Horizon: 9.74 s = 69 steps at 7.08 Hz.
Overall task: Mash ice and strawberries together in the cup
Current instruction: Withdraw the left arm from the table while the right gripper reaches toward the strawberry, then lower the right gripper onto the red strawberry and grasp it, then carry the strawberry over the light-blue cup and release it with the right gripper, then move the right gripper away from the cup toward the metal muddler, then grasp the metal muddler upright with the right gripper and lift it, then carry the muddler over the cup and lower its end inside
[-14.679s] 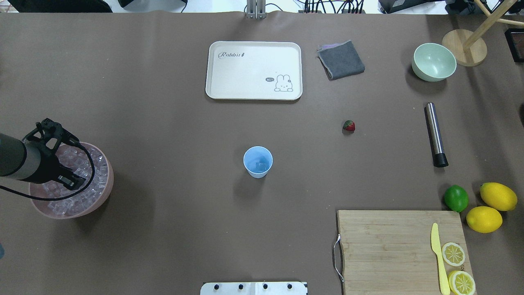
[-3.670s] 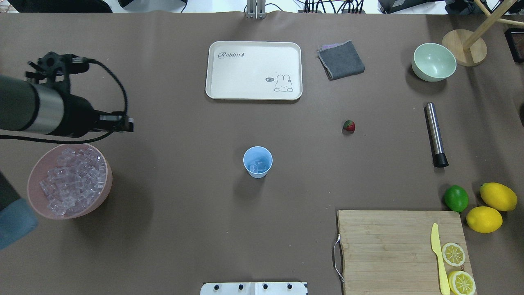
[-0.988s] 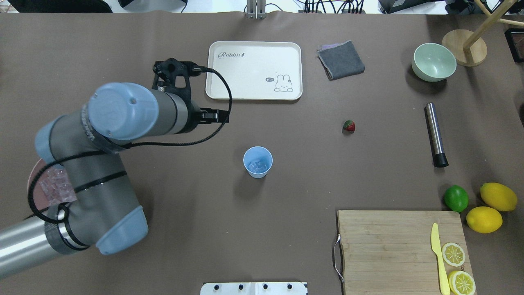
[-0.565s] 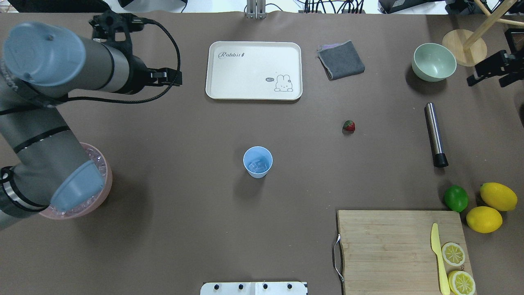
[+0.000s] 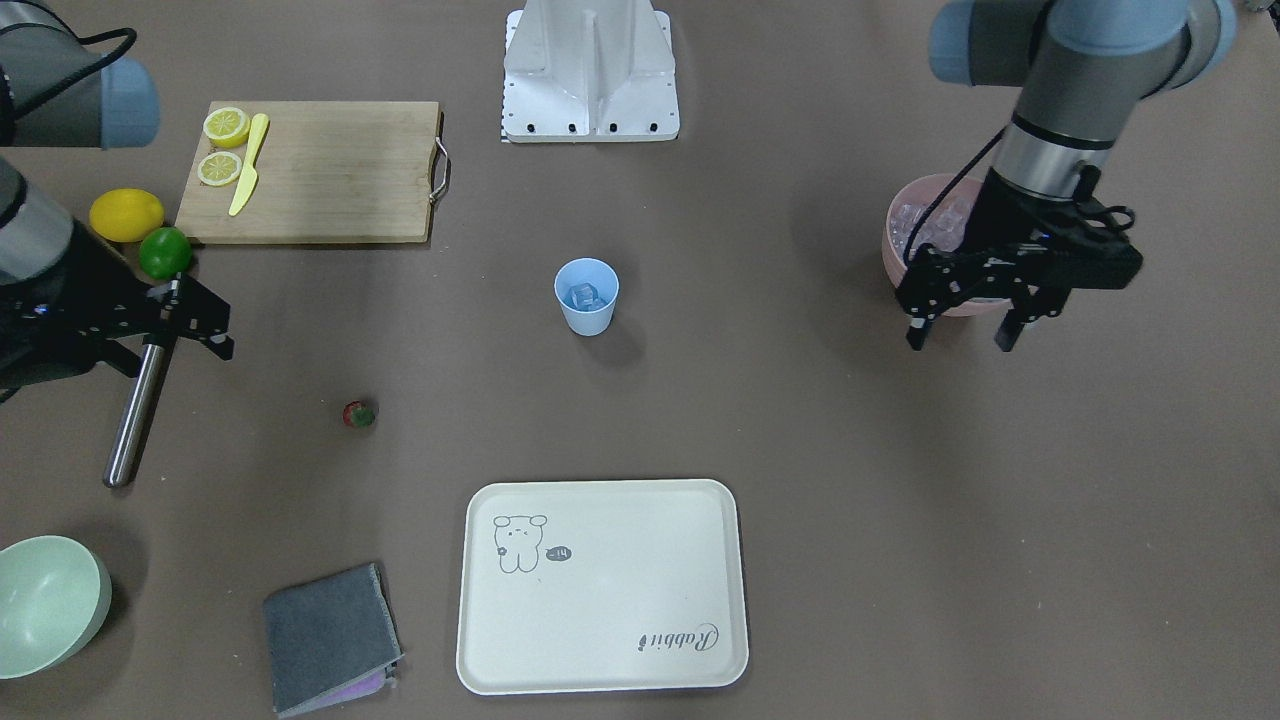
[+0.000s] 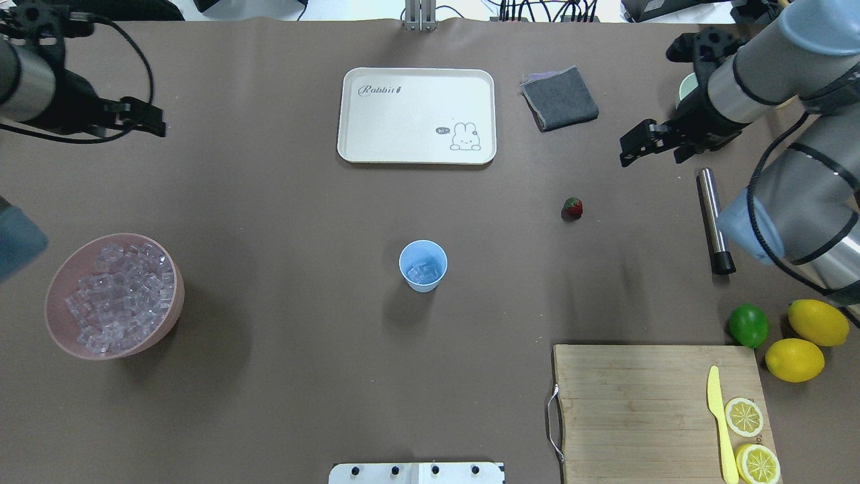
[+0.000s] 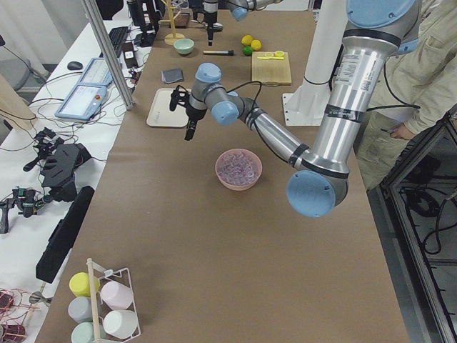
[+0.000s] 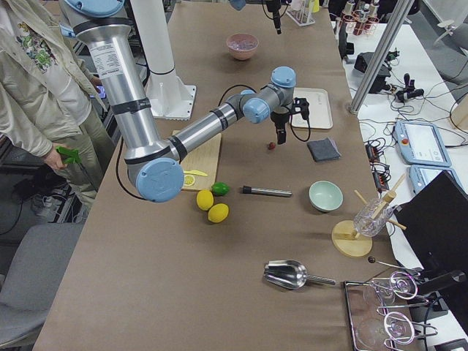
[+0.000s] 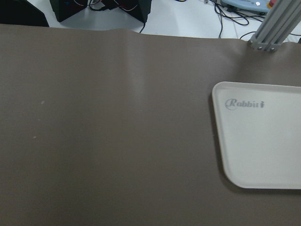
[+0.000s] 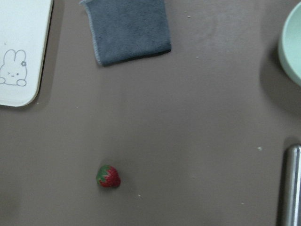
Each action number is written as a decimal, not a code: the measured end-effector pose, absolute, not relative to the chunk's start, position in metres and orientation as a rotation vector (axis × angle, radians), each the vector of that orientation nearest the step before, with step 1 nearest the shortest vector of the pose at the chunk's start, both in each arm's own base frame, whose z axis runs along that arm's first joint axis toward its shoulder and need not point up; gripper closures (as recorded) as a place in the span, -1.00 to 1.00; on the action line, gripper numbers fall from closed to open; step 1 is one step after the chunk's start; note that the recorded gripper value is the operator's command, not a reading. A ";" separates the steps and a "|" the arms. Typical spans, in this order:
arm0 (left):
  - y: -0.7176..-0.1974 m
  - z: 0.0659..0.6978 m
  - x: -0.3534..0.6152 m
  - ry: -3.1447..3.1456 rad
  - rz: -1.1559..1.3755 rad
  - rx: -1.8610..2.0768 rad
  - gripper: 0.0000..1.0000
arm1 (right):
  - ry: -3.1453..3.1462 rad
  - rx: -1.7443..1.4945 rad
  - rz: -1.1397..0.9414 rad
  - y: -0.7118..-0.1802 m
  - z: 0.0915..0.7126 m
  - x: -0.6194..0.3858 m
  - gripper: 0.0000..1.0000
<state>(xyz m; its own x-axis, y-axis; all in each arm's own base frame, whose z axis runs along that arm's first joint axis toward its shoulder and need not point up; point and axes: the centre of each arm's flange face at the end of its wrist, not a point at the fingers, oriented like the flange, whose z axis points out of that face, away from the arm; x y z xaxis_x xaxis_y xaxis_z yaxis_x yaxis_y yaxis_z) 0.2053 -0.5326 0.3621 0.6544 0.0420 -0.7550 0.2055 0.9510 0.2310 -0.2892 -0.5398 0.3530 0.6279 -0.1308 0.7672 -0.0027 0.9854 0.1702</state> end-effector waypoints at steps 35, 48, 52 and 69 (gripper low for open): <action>-0.541 0.472 -0.005 0.707 0.066 0.251 -0.95 | -0.926 0.190 0.015 -0.503 0.270 -0.366 -1.00; -0.544 0.471 -0.005 0.693 0.094 0.282 -0.96 | -0.713 0.006 0.018 -0.596 0.559 -0.258 -0.93; -0.544 0.468 -0.005 0.693 0.100 0.288 -0.95 | -0.722 0.020 0.012 -0.593 0.578 -0.258 0.87; -0.530 0.497 -0.040 0.681 0.024 0.253 -0.95 | -1.207 0.648 -0.168 -0.513 0.231 -0.225 1.00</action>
